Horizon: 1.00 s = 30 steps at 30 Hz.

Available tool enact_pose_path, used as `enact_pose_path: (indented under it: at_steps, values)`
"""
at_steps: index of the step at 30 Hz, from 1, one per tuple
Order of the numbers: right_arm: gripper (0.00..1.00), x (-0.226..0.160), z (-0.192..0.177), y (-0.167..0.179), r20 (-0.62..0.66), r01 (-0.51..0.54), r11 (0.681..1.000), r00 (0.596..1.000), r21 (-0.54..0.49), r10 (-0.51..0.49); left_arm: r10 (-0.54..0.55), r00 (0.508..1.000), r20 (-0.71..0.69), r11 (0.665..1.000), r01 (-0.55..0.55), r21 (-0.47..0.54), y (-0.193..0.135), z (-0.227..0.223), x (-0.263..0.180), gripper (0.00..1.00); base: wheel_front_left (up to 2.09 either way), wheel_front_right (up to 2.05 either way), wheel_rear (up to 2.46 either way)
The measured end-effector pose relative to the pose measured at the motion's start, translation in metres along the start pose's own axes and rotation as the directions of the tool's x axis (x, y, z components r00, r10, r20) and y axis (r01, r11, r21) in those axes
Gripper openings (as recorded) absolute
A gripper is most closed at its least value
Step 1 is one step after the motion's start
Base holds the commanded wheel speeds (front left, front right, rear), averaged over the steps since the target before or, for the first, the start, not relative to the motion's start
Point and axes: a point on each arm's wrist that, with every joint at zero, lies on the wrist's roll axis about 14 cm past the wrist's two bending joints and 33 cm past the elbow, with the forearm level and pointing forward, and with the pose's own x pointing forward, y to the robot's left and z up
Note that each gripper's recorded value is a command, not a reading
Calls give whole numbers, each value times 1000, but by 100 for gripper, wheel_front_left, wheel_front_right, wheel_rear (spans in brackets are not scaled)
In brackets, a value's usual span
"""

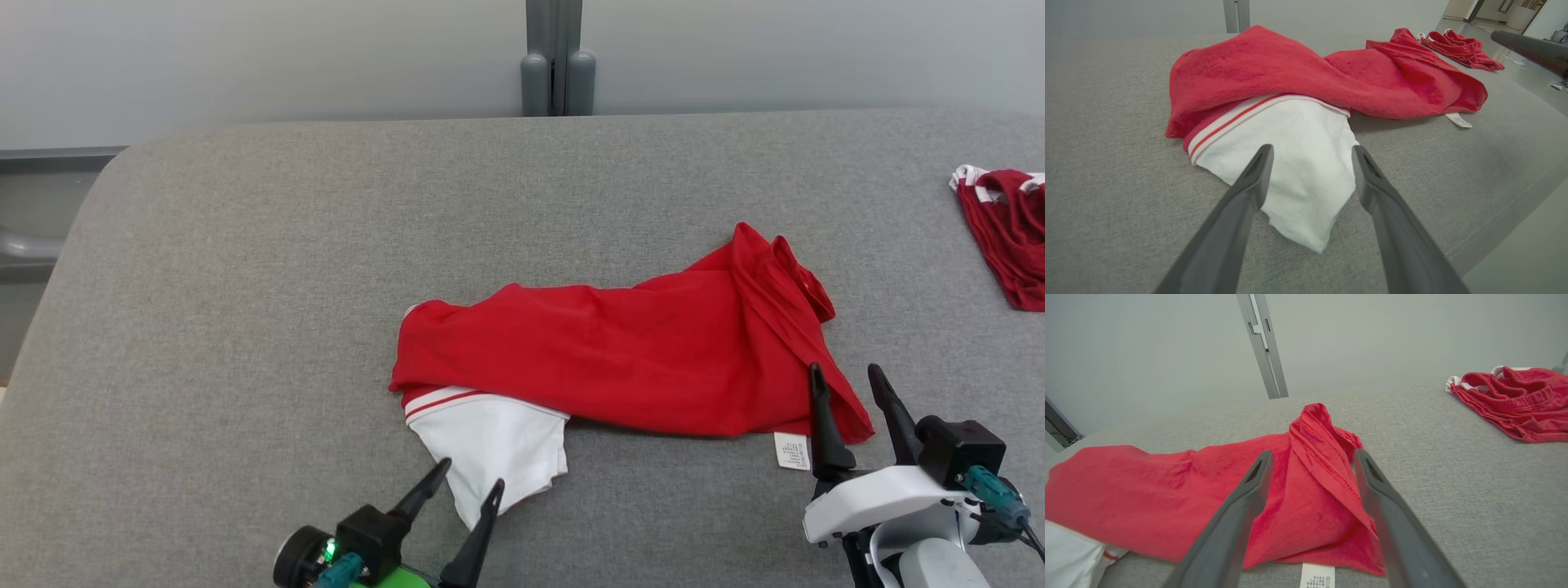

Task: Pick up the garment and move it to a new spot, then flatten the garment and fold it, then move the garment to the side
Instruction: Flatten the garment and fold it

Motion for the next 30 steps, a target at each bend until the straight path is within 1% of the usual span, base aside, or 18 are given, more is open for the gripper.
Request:
enact_pose_path:
  at_steps: [4,8,15,19,22,28,30]
  values:
    - [100,-1,1,0,2,-1,1000,1000,-1,1,46,995,88,999,-46,1,17,28,2,100,0,0,0]
    - [100,-4,-1,-1,-4,1,1000,1000,-2,-1,116,986,123,992,-120,24,48,44,3,100,0,0,0]
    - [100,-6,-5,-13,-18,31,999,999,-15,-31,171,976,135,982,-179,55,82,59,20,100,0,0,0]
    - [100,-3,-7,-19,-22,48,999,999,-17,-48,190,977,98,979,-196,62,95,52,30,100,0,0,0]
    - [100,-2,-10,-24,-31,60,998,998,-23,-60,197,980,42,978,-199,65,102,37,39,100,0,0,0]
    - [100,1,-15,-35,-43,90,996,995,-29,-91,171,981,-90,984,-165,72,100,-1,51,100,0,0,0]
    - [100,2,-15,-38,-43,99,995,994,-31,-100,160,981,-110,986,-154,61,98,-7,56,100,0,0,0]
